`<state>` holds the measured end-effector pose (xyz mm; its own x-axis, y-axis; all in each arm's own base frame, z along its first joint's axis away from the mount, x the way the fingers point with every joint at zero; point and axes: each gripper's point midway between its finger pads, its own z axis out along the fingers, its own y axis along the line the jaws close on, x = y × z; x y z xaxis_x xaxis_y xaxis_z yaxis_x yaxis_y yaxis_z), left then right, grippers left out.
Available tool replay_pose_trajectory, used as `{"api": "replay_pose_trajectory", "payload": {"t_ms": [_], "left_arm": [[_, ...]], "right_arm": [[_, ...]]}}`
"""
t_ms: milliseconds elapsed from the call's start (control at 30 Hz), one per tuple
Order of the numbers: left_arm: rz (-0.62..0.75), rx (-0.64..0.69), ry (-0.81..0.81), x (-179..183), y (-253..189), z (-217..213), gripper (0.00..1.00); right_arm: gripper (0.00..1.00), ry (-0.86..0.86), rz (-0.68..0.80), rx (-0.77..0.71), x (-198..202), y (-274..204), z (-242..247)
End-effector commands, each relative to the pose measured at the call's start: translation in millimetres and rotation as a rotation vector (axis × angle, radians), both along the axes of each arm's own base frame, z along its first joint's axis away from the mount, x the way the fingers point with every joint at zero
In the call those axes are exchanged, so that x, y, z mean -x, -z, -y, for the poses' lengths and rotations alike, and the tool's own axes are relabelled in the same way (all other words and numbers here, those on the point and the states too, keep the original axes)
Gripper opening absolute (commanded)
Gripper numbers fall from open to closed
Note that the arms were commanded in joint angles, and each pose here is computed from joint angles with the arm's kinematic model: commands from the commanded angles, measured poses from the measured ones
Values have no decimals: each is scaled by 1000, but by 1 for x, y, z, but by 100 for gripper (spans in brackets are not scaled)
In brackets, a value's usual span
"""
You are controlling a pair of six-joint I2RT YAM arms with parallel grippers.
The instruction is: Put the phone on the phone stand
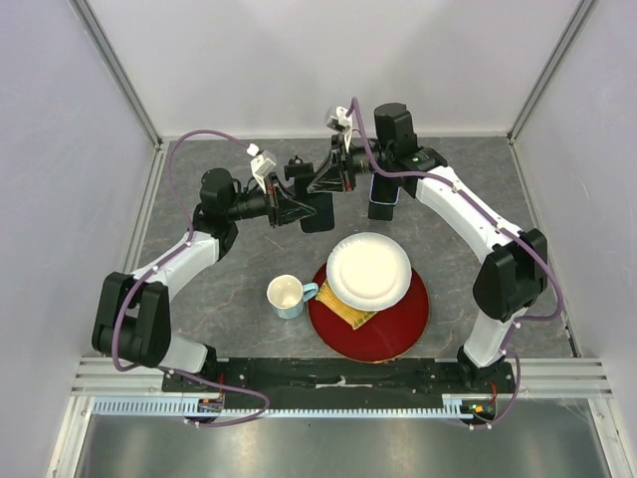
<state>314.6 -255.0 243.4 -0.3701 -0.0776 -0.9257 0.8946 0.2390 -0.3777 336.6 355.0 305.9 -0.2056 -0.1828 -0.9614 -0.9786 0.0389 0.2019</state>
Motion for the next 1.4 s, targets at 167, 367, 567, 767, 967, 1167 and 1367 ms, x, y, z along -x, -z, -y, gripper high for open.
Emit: {"api": "replay_pose_trajectory", "payload": {"t_ms": [167,367,567,767,967,1167,1367], "left_arm": [[147,82,-268,-1,-75,-22,2],[137,230,-566,23,-121,-70,2],[241,360,-671,66,-156,-102,2],[286,392,-562,89,-180,-93,2],[256,427,-466,94,-188,-80,2],[304,475,-437,106,-206,-81,2],[344,511,-450,116,-220,-88,2]], "right_arm": [[62,-1,158,-173,6,-71,-8],[83,-24,96,-211,21,-78,-19],[83,-201,51,-312,76,-98,-43],[56,-340,56,-418,111,-122,-41],[35,-421,37,-462,127,-129,-37],[45,-443,24,-470,129,-128,-37],[47,-475,35,-489,141,-135,-31]]}}
